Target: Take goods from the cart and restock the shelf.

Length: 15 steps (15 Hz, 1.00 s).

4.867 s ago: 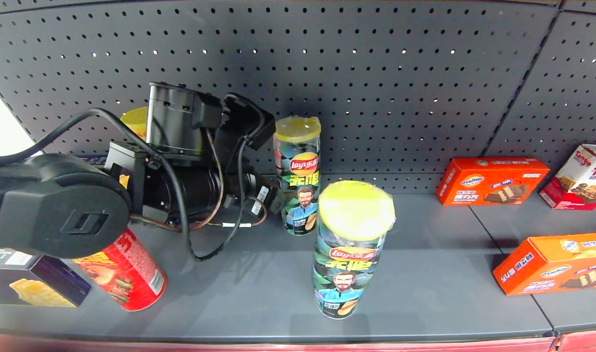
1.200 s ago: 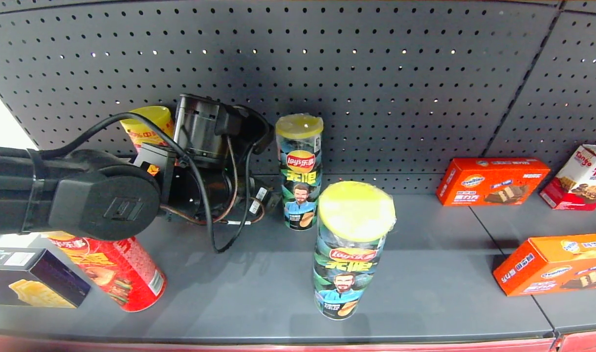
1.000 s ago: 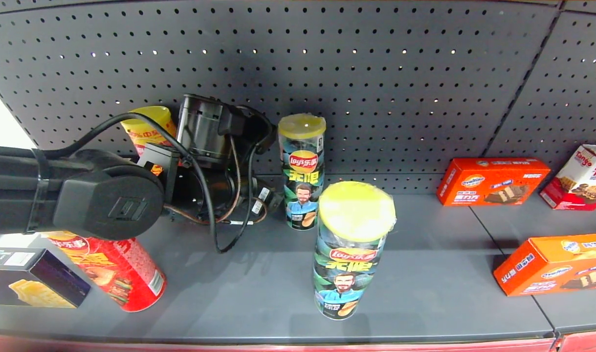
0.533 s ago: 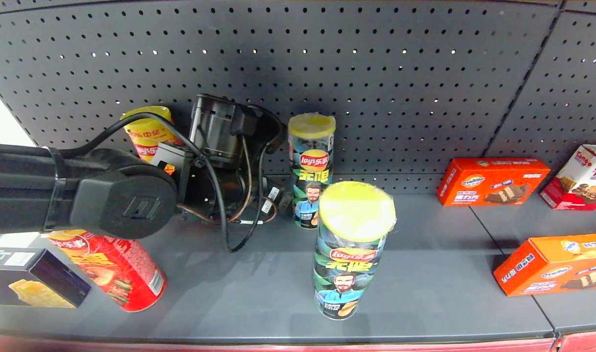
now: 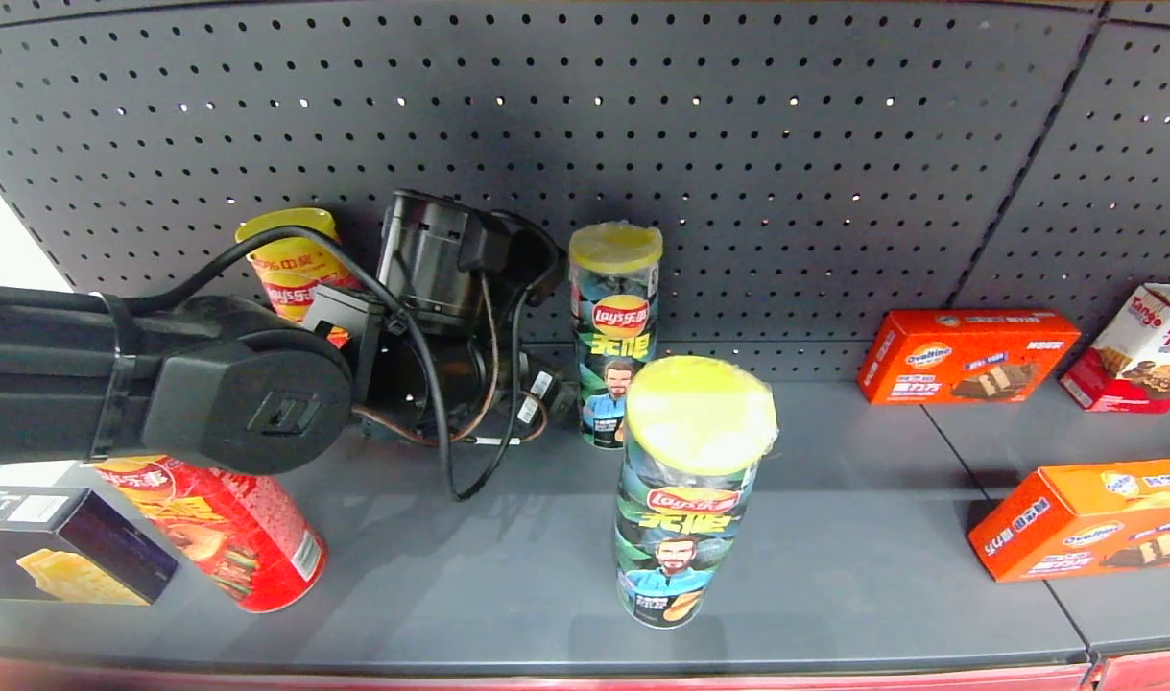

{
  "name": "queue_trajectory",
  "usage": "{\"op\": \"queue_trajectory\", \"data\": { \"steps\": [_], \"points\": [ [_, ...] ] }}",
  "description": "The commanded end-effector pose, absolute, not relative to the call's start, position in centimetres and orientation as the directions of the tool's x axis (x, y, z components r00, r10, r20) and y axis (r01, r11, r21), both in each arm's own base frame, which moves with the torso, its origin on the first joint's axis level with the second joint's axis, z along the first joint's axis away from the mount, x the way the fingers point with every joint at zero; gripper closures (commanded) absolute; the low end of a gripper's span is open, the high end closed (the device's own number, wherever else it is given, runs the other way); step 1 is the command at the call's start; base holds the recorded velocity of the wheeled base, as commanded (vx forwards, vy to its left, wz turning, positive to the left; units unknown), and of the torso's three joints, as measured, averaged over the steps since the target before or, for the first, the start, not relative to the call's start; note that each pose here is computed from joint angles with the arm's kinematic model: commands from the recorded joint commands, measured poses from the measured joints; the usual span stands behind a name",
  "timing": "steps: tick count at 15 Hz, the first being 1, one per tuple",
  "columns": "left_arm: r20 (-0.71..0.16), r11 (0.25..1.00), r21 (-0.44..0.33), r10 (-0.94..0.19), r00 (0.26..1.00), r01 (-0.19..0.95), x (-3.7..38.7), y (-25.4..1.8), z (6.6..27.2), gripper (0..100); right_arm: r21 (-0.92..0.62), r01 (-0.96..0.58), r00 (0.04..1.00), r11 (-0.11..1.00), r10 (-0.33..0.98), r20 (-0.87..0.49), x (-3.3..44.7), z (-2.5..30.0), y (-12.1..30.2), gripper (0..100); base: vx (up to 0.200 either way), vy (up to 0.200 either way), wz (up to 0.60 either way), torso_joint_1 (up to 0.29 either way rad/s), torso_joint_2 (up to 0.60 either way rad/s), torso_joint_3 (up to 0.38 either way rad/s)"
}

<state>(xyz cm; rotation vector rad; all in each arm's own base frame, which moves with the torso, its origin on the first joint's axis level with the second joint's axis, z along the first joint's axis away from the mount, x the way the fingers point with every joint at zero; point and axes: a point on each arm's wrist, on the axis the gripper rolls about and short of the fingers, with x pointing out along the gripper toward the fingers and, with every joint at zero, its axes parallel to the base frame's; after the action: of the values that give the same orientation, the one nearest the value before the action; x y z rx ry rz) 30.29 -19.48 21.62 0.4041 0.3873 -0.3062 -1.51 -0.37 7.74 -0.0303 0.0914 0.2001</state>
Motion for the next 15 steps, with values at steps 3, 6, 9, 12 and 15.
{"op": "queue_trajectory", "data": {
  "steps": [3,6,9,12,15],
  "points": [
    [-0.415,0.882,0.299,-0.223,0.882,0.364,27.5,-18.0,22.5,0,-0.022,-0.200,0.976,0.980,0.197,-0.095,-1.5,7.7,-0.4,0,0.000,0.000,0.00,0.000,0.00,0.000],
    [-0.428,0.889,0.243,-0.260,0.865,0.388,24.5,-17.3,22.3,0,-0.022,-0.200,0.976,0.980,0.197,-0.095,-1.5,7.7,-0.4,0,0.000,0.000,0.00,0.000,0.00,0.000],
    [-0.416,0.887,0.200,-0.308,0.856,0.417,22.5,-17.5,22.8,0,-0.022,-0.200,0.976,0.980,0.197,-0.095,-1.5,7.7,-0.4,0,0.000,0.000,0.00,0.000,0.00,0.000],
    [-0.400,0.881,0.162,-0.354,0.846,0.445,20.2,-17.2,23.3,0,-0.022,-0.200,0.976,0.980,0.197,-0.095,-1.5,7.7,-0.4,0,0.000,0.000,0.00,0.000,0.00,0.000],
    [-0.373,0.867,0.115,-0.414,0.830,0.485,18.0,-17.4,24.0,0,-0.022,-0.200,0.976,0.980,0.197,-0.095,-1.5,7.7,-0.4,0,0.000,0.000,0.00,0.000,0.00,0.000]
  ]
}}
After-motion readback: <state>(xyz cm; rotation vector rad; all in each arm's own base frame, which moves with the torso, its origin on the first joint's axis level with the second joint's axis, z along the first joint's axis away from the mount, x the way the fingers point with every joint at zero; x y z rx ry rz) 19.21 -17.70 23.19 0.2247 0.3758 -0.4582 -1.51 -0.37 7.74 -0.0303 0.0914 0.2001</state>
